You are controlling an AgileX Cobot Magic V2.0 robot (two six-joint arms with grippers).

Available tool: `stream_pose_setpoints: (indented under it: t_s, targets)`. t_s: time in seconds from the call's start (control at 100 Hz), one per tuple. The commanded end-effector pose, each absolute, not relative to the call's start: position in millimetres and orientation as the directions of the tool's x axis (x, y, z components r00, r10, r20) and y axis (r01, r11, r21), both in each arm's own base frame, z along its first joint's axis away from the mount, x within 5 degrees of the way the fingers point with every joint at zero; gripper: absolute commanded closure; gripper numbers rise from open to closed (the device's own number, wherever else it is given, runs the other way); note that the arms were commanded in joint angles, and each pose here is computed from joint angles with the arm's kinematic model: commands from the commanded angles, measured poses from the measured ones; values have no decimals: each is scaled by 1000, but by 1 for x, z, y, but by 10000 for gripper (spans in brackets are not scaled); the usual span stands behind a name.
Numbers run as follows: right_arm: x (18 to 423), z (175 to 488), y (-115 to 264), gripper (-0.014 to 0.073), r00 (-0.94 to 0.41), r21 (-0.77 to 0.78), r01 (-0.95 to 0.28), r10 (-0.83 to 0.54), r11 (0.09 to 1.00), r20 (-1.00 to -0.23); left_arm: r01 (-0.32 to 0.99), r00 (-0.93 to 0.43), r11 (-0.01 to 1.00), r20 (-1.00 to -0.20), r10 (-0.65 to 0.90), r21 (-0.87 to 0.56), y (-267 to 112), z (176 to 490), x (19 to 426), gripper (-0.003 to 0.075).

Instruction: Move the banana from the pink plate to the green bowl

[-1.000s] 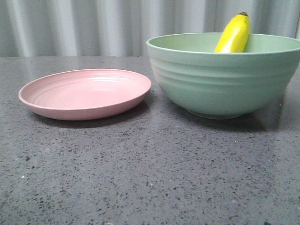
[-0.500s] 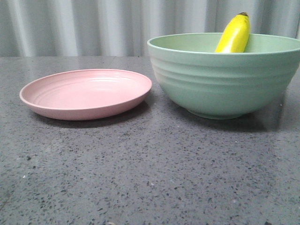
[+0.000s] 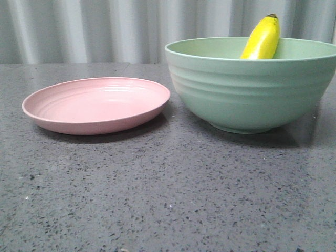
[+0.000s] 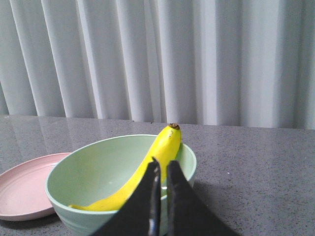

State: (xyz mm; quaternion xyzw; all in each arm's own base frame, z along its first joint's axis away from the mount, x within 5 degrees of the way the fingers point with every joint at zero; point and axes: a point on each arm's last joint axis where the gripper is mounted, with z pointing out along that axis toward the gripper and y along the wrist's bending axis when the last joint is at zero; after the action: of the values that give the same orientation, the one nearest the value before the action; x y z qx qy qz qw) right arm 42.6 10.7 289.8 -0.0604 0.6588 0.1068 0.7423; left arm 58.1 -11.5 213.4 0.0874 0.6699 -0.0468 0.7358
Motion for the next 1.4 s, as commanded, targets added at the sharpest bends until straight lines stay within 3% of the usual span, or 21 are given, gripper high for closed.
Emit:
stream_pose_setpoints:
  t_s: [0.0,0.11,0.3,1.17,1.39]
  targets:
    - [41,304,10,663,198,34,-236,82,971,-977,121,129,992,-991,32,48,-7,213,56,741]
    - [41,304,10,663,198,34,-236,82,971,-977,52,80,998,-996,43,47,-3,208,54,741]
    - [41,304,10,663,198,34,-236,82,971,-977,15,-152,1000,-988,24,22,0,187,53,741]
    - [40,304,10,663,202,34,-236,83,971,-976,18,-138,1000,-990,24,21,0,188,54,741]
    - [44,290,6,663,223,35,-129,63,991,-973,18,-138,1000,-990,24,21,0,188,54,741]
